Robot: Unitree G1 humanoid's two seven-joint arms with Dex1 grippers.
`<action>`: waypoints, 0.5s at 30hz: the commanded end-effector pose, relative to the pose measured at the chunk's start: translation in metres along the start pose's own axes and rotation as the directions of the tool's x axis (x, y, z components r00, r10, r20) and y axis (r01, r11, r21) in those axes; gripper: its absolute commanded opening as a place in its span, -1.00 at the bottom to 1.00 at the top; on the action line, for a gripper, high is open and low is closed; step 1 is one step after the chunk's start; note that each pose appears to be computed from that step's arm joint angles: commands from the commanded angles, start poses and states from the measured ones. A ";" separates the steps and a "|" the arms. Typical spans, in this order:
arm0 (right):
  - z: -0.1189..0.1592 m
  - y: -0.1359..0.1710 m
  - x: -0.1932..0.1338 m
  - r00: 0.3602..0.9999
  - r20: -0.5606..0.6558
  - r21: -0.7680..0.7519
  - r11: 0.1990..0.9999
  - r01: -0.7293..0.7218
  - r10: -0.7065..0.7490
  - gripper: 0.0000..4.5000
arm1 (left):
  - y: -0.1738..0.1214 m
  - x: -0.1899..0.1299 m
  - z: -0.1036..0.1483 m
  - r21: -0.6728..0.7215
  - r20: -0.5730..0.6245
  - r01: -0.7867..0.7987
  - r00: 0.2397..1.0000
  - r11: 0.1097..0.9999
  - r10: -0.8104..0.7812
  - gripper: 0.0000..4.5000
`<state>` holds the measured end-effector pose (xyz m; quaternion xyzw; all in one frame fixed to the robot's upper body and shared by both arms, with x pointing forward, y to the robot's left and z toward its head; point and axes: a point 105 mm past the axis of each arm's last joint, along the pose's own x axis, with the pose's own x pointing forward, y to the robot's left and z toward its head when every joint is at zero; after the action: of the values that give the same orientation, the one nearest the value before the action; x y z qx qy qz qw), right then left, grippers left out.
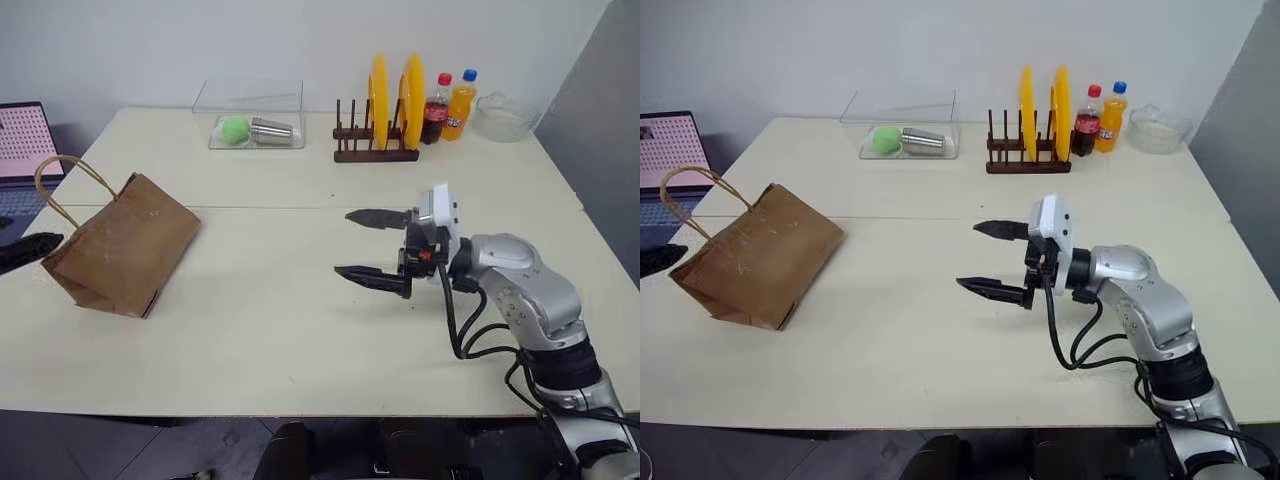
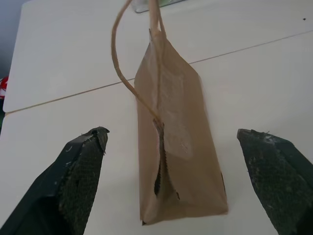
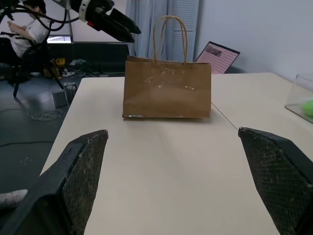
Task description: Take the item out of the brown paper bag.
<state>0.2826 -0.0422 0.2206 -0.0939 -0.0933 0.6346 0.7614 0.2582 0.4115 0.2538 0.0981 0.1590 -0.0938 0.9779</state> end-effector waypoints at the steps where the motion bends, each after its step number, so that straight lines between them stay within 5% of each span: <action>1: 0.016 0.005 0.001 1.000 0.017 -0.056 0.998 -0.016 0.017 0.99 | 0.011 0.009 -0.005 0.006 -0.041 0.012 0.999 1.000 -0.012 1.00; 11: 0.026 0.009 0.004 1.000 -0.006 -0.106 0.994 -0.018 0.017 0.99 | 0.009 0.054 -0.014 -0.013 -0.102 0.093 0.990 0.996 -0.094 1.00; 15: 0.028 0.010 0.004 1.000 -0.010 -0.110 0.994 -0.019 0.018 1.00 | 0.005 0.061 -0.016 -0.010 -0.126 0.120 0.985 0.993 -0.120 0.61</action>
<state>0.2742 -0.0374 0.2327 -0.1262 -0.1000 0.6310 0.7589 0.3107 0.4096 0.2076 0.0798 0.2385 -0.1466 0.9567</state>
